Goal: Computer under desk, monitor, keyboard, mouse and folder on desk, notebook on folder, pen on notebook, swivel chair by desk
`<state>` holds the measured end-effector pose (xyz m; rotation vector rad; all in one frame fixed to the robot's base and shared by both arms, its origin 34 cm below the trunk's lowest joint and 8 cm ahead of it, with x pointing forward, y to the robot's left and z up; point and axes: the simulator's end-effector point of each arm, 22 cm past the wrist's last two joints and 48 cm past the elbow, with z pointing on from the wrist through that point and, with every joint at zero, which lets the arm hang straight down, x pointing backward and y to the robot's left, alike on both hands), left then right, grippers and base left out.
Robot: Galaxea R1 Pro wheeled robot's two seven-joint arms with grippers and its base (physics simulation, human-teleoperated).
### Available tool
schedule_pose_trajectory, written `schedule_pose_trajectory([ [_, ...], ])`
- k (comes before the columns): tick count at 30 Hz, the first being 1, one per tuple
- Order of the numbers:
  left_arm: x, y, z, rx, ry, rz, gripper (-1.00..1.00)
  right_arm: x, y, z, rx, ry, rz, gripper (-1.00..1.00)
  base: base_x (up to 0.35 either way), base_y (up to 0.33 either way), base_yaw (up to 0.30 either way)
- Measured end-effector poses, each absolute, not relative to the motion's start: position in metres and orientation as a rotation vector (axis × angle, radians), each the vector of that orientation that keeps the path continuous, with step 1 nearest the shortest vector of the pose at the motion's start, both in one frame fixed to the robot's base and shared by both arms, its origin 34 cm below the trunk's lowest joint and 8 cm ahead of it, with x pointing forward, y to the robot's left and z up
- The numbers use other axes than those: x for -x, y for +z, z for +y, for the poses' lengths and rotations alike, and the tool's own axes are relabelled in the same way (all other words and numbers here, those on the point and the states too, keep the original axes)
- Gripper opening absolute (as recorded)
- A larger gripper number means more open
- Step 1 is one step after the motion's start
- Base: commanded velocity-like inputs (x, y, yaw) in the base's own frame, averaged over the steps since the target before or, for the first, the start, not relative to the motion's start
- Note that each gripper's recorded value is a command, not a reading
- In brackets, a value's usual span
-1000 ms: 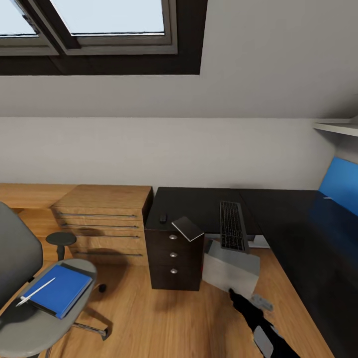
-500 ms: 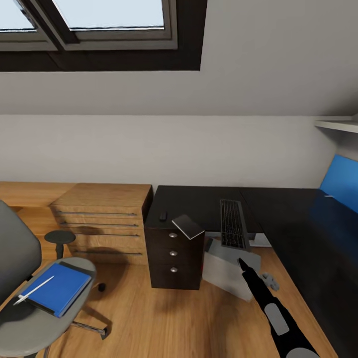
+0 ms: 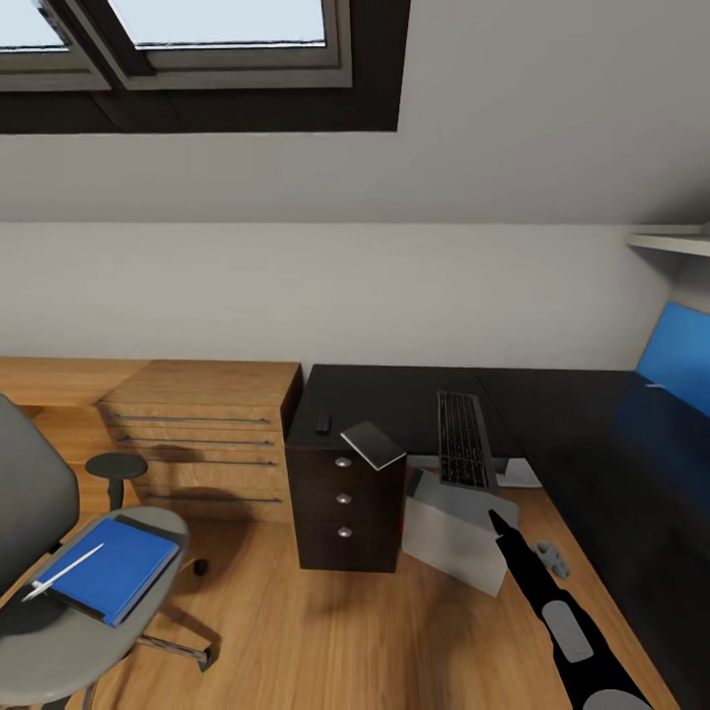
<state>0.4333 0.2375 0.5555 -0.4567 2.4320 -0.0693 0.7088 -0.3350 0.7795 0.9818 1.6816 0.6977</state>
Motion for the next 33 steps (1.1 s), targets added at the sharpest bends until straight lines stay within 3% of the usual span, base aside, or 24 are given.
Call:
schedule_pose_trajectory([
  [12, -0.508, 0.579, 0.204, 0.448, -0.212, 2.477, 1.00, -0.709, 0.759, -0.330, -0.996, 0.734, 1.695, 1.00, 0.000, 0.000, 0.000],
  [33, -0.485, 0.527, 0.221, 0.461, -0.161, 2.501, 1.00, -0.706, 0.724, -0.332, -1.003, 0.772, 1.722, 1.00, 0.000, 0.000, 0.000],
])
